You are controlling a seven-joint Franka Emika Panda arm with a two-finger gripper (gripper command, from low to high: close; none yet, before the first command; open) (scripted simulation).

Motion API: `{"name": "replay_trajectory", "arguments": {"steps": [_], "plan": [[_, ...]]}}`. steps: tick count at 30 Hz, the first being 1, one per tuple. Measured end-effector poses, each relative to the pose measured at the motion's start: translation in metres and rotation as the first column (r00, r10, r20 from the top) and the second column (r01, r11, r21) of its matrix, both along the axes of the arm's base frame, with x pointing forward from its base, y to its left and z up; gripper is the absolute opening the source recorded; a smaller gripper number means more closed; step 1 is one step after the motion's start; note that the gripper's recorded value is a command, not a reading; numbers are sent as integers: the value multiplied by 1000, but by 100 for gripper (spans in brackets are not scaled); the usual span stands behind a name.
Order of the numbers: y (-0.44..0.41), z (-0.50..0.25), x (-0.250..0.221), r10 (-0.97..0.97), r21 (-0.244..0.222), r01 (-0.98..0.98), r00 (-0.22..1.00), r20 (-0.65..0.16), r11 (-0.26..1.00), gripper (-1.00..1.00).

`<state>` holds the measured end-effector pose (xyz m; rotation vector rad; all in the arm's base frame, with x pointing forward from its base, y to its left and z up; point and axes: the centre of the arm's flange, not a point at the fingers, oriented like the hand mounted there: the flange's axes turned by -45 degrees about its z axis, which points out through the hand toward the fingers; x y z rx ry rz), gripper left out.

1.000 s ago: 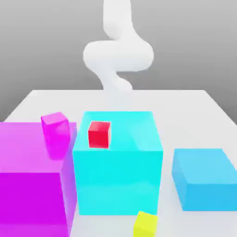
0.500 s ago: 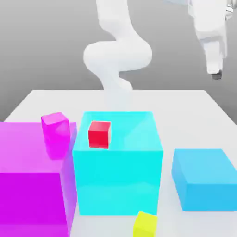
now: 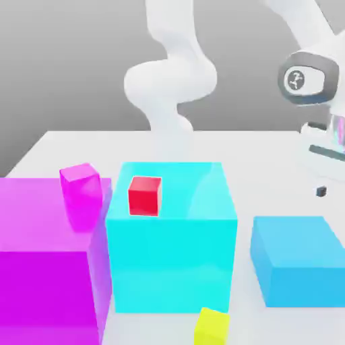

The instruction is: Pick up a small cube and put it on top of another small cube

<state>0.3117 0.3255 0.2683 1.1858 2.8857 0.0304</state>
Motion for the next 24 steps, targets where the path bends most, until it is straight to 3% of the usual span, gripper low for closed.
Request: {"name": "replay_trajectory", "arguments": {"steps": [5, 10, 15, 21, 24], "plan": [[21, -53, -54, 322, -6, -325, 940, -114, 946, 0], [28, -93, -106, 584, 50, -588, 786, -203, 808, 0], [1, -90, -97, 694, 80, -690, 707, -133, 719, 0], [-20, -77, -106, 892, 10, -892, 452, -32, 452, 0], [-19, -81, -110, 914, 2, -914, 406, -20, 406, 0]]}}
